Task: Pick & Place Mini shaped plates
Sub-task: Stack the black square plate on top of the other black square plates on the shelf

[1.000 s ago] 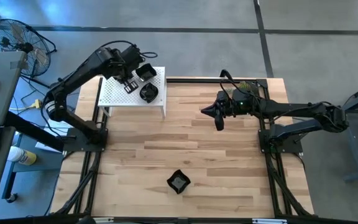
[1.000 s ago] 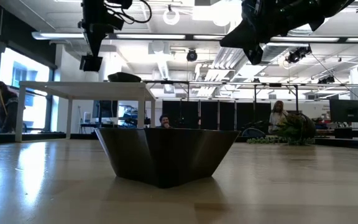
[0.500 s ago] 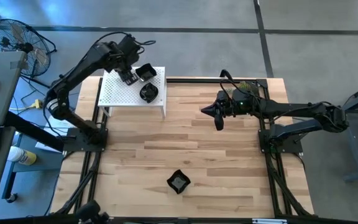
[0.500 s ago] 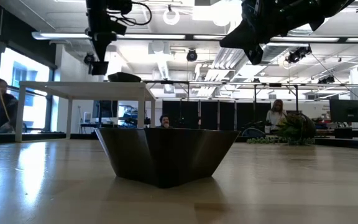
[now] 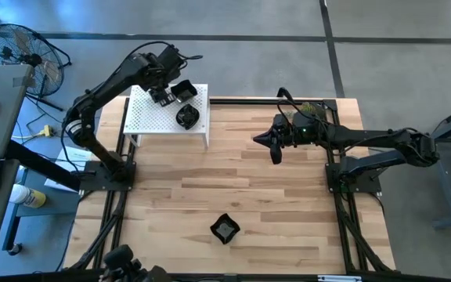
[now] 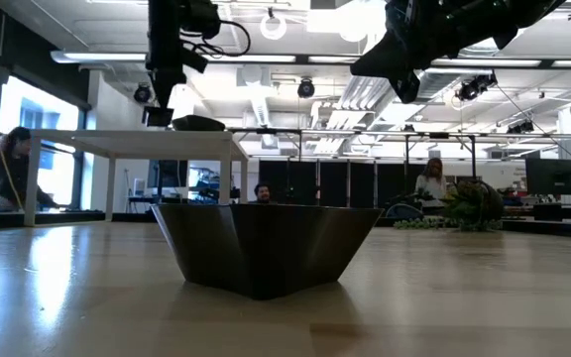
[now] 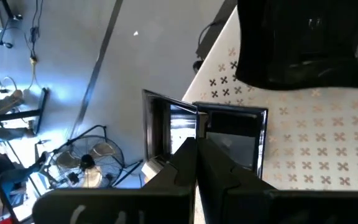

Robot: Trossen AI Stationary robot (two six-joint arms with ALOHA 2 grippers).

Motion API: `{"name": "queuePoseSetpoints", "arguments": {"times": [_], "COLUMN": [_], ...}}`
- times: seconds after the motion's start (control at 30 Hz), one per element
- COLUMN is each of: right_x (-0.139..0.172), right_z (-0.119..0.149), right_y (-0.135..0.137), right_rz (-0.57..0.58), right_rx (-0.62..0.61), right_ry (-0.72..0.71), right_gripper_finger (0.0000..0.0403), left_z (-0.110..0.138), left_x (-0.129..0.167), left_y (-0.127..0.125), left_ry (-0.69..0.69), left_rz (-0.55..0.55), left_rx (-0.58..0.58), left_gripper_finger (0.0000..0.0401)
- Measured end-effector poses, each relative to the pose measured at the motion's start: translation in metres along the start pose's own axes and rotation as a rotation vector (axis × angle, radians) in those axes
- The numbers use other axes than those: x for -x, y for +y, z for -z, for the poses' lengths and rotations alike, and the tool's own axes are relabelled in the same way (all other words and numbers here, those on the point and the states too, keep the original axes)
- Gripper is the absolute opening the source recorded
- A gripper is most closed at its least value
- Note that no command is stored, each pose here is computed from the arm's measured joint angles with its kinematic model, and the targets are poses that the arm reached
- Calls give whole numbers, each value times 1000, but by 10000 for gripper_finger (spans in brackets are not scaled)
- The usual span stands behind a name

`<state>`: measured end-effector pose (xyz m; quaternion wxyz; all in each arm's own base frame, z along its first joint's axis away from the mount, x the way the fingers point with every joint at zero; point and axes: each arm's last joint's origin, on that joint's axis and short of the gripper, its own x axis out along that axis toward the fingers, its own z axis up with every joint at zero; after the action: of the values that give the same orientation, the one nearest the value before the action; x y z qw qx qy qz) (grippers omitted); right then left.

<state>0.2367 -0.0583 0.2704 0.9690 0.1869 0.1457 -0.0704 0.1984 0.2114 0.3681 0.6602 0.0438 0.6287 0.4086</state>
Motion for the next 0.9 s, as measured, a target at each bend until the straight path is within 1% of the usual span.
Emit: {"name": "queuePoseSetpoints", "arguments": {"times": [0.1,0.27,0.4,0.6,0.73,0.9], "right_x": [0,0,0,0,0,0], "right_z": [0,0,0,0,0,0], "right_y": [0,0,0,0,0,0], "right_rz": [0,0,0,0,0,-1], "right_rx": [0,-2,-4,-3,-1,0], "right_ry": [0,0,0,0,0,0], "right_gripper_finger": [7,7,7,7,7,7], "left_z": [-3,1,3,3,6,4], "left_x": [-4,-21,-27,-27,-27,-18], "left_y": [-1,-12,-17,-18,-20,-31], "left_ry": [-14,38,56,53,71,56], "left_rz": [-14,-21,-18,0,35,45], "left_rx": [-2,-33,-44,-40,-31,-60], "left_gripper_finger": [0,0,0,0,0,0]}}
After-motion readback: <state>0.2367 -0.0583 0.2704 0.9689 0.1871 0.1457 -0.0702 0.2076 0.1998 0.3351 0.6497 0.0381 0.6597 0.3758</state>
